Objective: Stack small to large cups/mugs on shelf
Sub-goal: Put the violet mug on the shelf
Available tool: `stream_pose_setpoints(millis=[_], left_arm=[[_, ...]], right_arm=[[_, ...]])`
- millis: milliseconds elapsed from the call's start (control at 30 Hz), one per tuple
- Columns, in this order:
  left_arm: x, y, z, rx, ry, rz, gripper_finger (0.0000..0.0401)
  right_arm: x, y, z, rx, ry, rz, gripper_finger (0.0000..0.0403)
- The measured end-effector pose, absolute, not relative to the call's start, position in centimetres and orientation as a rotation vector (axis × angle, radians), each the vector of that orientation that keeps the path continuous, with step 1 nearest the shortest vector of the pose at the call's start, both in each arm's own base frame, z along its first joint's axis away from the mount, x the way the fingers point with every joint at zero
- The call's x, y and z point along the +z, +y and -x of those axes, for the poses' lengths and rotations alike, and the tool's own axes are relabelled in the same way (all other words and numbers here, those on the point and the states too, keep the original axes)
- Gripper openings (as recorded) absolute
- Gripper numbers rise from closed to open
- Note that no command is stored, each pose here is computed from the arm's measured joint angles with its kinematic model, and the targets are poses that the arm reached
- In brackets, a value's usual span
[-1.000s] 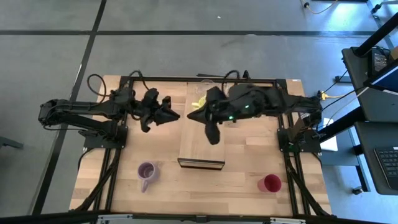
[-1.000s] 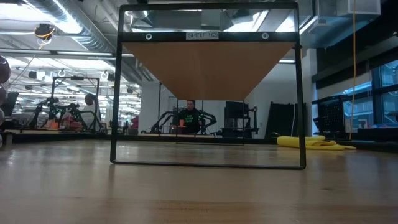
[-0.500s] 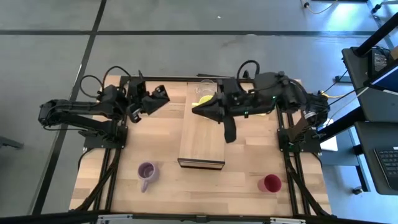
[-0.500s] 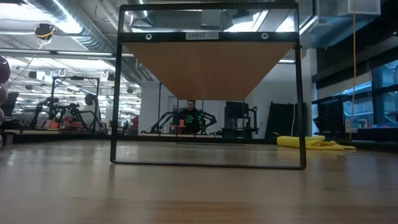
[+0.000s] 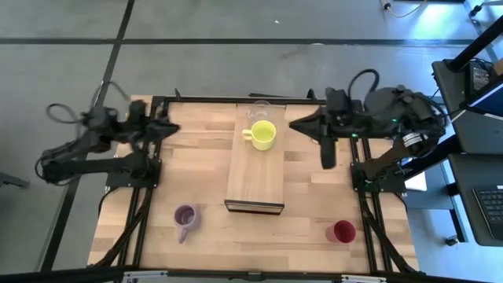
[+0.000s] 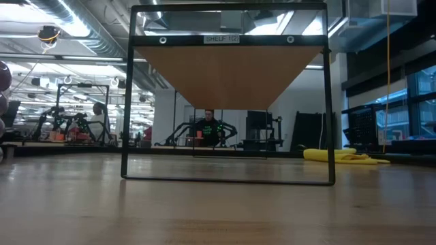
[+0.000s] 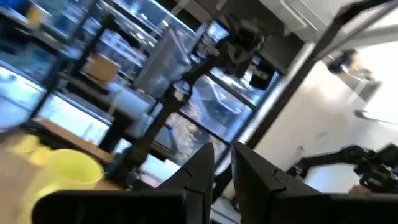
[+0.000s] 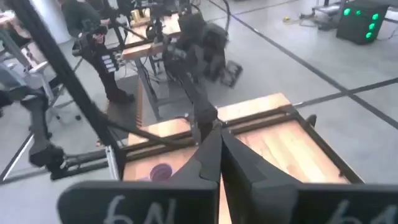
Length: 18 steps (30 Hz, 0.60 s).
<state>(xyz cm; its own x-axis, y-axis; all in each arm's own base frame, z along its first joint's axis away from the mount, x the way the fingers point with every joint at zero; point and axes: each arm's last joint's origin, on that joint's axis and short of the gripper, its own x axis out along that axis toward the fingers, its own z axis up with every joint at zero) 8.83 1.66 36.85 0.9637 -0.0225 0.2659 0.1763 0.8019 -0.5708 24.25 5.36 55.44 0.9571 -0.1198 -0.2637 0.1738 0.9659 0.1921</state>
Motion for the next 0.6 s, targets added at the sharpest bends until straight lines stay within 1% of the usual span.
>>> stream_pose_setpoints(millis=[67,133,200,367,500,600], left_arm=[[36.1,1.1,-6.6,-0.064,-0.219,0.673,0.0052],[34.6,0.7,-5.3,-0.031,-0.108,0.756,0.0052],[33.1,0.4,-4.6,-0.013,0.015,0.843,0.0052],[31.3,-0.2,-3.6,-0.028,0.219,1.007,0.0052],[30.9,-0.5,-3.9,-0.109,0.347,1.132,0.0052],[32.9,-0.6,-3.9,-0.142,0.351,1.164,0.0052]], right_arm=[[55.4,5.6,-24.0,-0.144,0.265,-0.212,0.001],[55.1,5.8,-24.1,-0.144,0.289,-0.202,0.001],[54.7,5.9,-24.5,-0.157,0.302,-0.196,0.001],[54.4,5.8,-24.6,-0.196,0.313,-0.229,0.001],[53.8,5.8,-24.3,-0.227,0.374,-0.279,0.001],[53.1,5.6,-23.9,-0.284,0.435,-0.299,0.001]])
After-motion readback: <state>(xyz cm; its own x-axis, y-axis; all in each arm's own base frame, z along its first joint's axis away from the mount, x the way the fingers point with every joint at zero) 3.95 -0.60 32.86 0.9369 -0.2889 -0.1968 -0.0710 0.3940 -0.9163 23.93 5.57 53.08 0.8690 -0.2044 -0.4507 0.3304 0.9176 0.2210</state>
